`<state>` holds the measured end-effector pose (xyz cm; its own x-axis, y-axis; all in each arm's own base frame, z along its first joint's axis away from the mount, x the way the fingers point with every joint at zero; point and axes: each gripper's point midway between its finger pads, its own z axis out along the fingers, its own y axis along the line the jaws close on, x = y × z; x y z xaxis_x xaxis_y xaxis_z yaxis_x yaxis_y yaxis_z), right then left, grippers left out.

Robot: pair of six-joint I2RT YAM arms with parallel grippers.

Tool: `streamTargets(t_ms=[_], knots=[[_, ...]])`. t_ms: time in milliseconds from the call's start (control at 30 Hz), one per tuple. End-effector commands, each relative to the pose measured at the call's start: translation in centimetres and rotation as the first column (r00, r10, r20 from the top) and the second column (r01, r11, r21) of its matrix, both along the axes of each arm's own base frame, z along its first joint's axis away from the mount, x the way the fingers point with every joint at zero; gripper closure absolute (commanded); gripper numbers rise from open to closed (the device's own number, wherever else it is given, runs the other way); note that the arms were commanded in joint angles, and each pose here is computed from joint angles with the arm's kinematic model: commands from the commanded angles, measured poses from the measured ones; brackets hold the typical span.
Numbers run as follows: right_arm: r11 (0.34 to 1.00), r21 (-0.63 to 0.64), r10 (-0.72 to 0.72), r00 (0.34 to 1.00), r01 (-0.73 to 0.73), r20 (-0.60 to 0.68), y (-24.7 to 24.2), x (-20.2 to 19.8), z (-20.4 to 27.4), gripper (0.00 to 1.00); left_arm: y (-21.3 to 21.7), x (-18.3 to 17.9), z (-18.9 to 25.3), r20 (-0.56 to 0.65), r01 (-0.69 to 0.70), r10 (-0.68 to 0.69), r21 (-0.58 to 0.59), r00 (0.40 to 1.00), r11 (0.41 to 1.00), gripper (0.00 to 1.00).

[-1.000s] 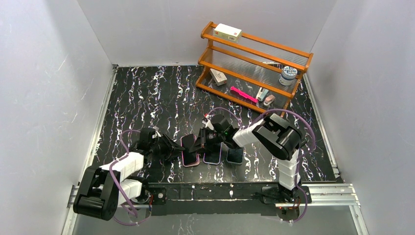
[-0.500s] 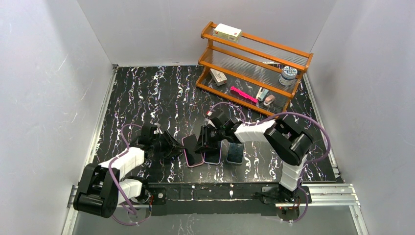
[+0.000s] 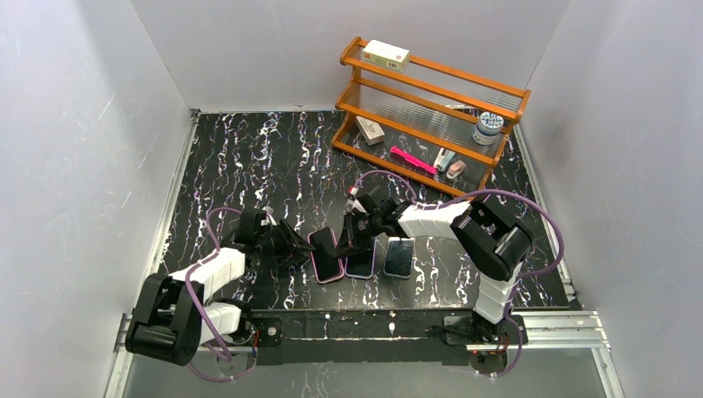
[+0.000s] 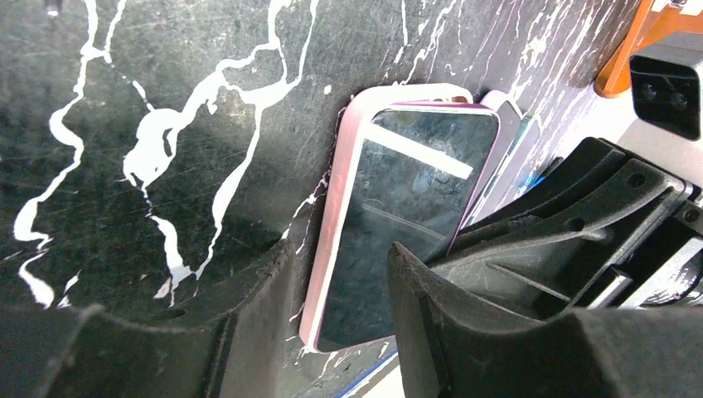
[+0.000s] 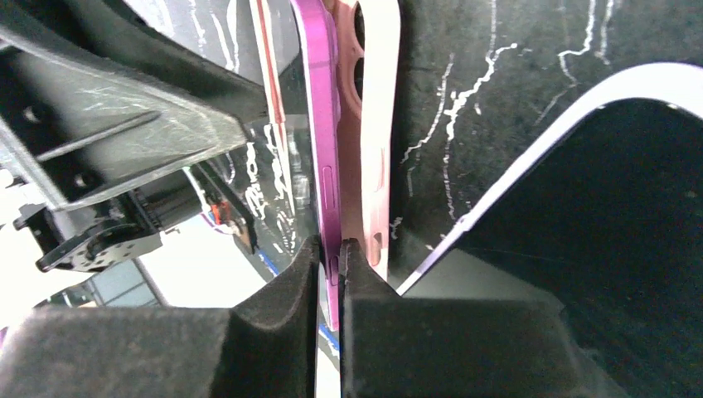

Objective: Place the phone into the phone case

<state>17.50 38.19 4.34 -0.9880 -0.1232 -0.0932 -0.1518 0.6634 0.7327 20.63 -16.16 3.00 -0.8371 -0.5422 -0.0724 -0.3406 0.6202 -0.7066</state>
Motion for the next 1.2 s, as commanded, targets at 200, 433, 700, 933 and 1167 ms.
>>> streamTargets(t_ms=[200,433,700,933,1167], knots=[[0.99,0.123,0.074,0.997,-0.073,-0.006,2.4,-0.4,-0.4,0.97,-0.7,0.0,0.7,0.009,0.036,-0.036,-0.036,0.999,0.999,0.61],[0.988,0.124,0.091,0.996,-0.087,-0.024,3.5,-0.2,-1.4,0.98,1.8,0.1,0.8,-0.001,0.055,-0.056,0.166,0.998,0.985,0.62],[0.999,0.027,0.041,0.998,-0.043,0.052,2.0,0.8,-0.4,0.71,2.2,-0.6,-1.3,-0.052,0.074,-0.065,0.191,0.996,0.979,0.61],[0.999,-0.028,0.04,0.994,-0.038,0.097,0.7,1.1,1.1,0.47,2.1,-0.6,-1.3,-0.044,0.083,-0.076,0.186,0.996,0.979,0.59],[1.0,-0.013,0.023,0.991,-0.022,0.134,0.8,1.9,2.4,0.33,1.5,-0.2,-0.8,-0.031,0.077,-0.073,0.149,0.997,0.986,0.58]])
